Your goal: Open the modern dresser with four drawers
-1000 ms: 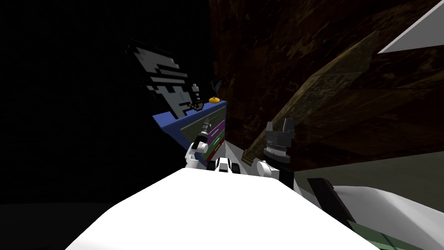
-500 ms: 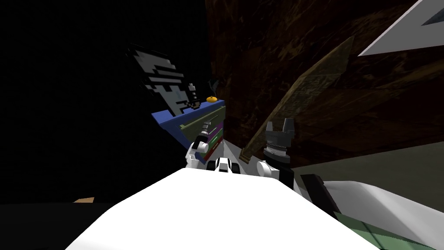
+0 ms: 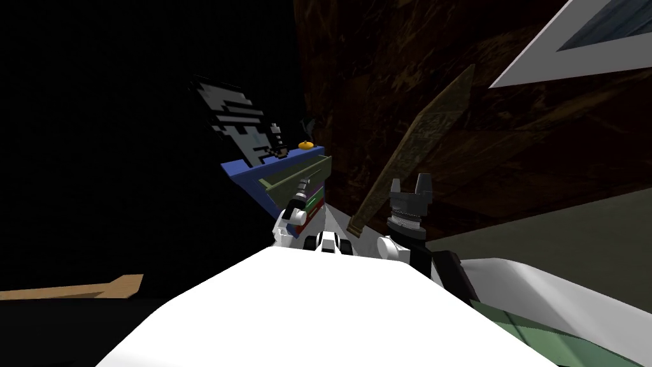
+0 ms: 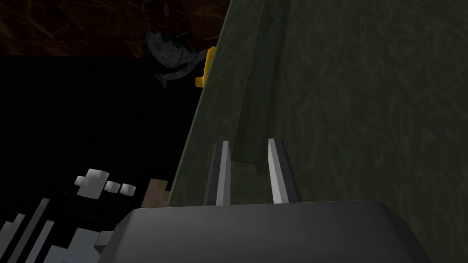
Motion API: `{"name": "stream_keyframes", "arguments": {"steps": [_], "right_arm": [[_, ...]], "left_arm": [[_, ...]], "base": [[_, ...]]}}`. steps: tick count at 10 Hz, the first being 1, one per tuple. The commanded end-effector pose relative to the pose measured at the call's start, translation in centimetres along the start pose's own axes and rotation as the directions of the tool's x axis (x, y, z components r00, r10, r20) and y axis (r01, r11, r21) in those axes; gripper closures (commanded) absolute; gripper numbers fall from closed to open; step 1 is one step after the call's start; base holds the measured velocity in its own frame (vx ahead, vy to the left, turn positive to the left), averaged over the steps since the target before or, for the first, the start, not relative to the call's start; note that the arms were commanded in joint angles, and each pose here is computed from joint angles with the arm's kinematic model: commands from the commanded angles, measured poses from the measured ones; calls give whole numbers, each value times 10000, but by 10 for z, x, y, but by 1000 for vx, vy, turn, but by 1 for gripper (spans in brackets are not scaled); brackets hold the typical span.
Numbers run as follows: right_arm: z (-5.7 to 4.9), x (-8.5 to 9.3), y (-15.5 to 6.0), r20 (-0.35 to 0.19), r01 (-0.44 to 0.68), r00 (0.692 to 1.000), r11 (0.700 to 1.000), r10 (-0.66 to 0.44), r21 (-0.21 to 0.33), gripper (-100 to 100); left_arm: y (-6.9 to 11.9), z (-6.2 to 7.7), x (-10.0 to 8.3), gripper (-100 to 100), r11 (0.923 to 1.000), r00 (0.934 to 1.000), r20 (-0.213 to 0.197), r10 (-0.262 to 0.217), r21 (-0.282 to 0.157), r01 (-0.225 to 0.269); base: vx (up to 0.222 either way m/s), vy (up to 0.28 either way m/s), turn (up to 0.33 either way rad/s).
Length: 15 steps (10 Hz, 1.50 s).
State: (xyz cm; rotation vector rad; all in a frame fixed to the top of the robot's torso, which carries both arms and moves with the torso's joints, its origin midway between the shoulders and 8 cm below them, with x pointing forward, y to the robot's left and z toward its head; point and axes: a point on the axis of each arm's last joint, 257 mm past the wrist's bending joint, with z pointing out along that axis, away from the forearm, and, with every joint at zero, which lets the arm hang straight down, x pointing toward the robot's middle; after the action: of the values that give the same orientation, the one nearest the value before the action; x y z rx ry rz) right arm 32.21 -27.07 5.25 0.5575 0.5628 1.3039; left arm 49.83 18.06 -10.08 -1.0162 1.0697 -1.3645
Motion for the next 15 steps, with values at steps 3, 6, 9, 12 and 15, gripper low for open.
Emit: {"name": "stream_keyframes", "arguments": {"steps": [3,6,9,12,15], "right_arm": [[0,0,0,-2,4,10000,10000,-4,1,0],[0,0,0,-2,5,10000,10000,-5,2,0],[0,0,0,-2,4,10000,10000,-4,1,0],[0,0,0,-2,4,10000,10000,-4,1,0],[0,0,0,-2,4,10000,10000,-4,1,0]], "left_arm": [[-24,-3,0,-100,10000,10000,9,-18,1,18],[-41,-6,0,-100,10000,10000,14,-32,2,32],[-59,-11,0,-100,10000,10000,20,-45,4,45],[-45,-12,-2,0,9996,10000,40,-16,-269,18],[-43,-12,-2,0,9994,10000,36,-18,-338,19]], "base": [[10,-15,-1],[44,20,4],[17,-2,1],[4,0,2],[0,0,0]]}}
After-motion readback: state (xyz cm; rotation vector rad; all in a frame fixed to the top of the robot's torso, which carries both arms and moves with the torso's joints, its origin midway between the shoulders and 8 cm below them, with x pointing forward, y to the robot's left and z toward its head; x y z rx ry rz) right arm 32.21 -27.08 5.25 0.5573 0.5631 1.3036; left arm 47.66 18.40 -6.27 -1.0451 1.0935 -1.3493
